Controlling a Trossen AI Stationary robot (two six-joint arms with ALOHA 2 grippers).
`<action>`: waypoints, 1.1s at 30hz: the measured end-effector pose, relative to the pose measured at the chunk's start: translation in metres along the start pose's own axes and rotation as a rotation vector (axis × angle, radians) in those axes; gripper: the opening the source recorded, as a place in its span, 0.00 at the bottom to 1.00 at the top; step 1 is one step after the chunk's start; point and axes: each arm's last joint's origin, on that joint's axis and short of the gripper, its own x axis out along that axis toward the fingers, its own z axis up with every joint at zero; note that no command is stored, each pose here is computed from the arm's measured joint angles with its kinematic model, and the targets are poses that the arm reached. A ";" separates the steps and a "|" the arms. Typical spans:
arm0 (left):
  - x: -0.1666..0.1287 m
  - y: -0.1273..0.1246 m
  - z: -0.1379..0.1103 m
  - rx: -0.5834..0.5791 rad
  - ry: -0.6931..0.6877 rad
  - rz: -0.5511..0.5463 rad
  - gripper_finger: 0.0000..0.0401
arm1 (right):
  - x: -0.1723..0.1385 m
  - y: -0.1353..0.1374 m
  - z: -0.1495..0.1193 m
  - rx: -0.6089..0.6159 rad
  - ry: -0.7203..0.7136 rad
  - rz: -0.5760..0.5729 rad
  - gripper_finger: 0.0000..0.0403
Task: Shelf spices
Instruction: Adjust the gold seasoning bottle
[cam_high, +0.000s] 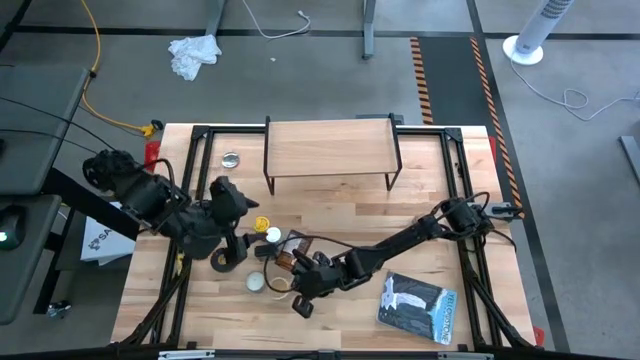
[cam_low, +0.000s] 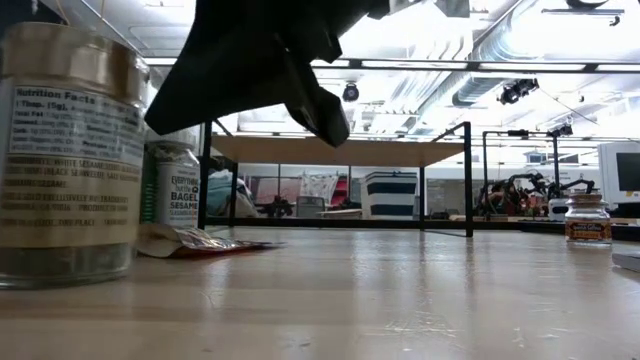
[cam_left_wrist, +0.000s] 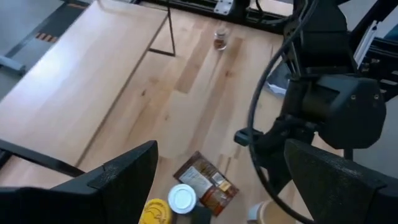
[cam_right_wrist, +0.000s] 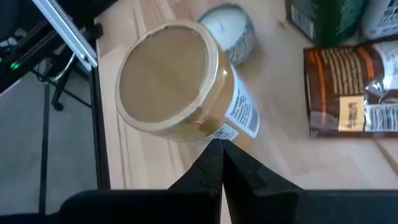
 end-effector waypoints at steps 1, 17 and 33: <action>0.001 -0.004 -0.001 -0.002 0.003 0.000 0.86 | 0.000 0.000 0.000 0.000 -0.009 -0.004 0.00; 0.011 -0.042 -0.019 0.029 0.034 -0.043 0.86 | -0.004 0.016 -0.017 -0.101 0.026 0.037 0.00; -0.006 -0.054 -0.030 -0.032 -0.037 -0.058 0.86 | -0.003 0.012 -0.006 -0.023 -0.094 -0.021 0.00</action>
